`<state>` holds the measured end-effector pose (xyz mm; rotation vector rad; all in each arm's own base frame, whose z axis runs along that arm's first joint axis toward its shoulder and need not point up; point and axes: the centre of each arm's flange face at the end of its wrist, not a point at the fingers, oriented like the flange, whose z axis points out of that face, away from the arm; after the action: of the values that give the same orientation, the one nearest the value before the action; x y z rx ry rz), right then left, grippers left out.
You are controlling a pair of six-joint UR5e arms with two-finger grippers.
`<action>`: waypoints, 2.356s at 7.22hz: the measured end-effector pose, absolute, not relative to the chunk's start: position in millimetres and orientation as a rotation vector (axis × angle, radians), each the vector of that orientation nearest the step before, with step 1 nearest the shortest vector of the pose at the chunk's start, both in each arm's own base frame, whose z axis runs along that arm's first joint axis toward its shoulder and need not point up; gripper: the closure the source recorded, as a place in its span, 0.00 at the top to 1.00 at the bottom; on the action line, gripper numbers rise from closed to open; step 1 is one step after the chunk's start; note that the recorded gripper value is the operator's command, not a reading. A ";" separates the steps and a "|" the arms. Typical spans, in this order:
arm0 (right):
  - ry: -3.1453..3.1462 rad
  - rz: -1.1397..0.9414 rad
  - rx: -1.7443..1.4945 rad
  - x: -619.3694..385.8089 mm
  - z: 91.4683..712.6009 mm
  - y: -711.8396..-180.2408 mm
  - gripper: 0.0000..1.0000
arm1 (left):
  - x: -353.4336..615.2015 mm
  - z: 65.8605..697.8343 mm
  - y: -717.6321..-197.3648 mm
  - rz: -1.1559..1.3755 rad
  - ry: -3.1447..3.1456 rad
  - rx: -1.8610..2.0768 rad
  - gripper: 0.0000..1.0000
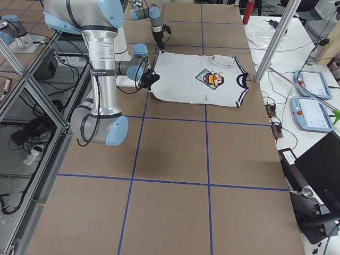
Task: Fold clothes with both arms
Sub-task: 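Grasp the hem corners with both grippers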
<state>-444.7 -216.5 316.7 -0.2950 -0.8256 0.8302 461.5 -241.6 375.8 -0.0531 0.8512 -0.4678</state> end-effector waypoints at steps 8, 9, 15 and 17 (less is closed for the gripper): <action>-0.826 0.831 -0.295 -444.9 316.4 -216.8 0.00 | 462.8 371.6 -236.7 -0.459 0.857 -0.059 0.00; -0.826 0.832 -0.294 -444.1 316.5 -217.2 0.00 | 459.2 361.8 -235.9 -0.455 0.878 -0.061 0.00; -0.789 0.789 -0.310 -400.5 329.5 -184.1 0.00 | 403.8 271.5 -215.8 -0.436 1.053 -0.109 0.00; -0.806 0.785 -0.319 -379.0 319.9 -181.0 0.00 | 395.0 257.7 -211.9 -0.446 1.082 -0.129 0.00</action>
<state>-379.0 -181.0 319.9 -0.3193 -0.8064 0.7848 395.0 -211.9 257.7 -0.1287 1.0820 -0.4459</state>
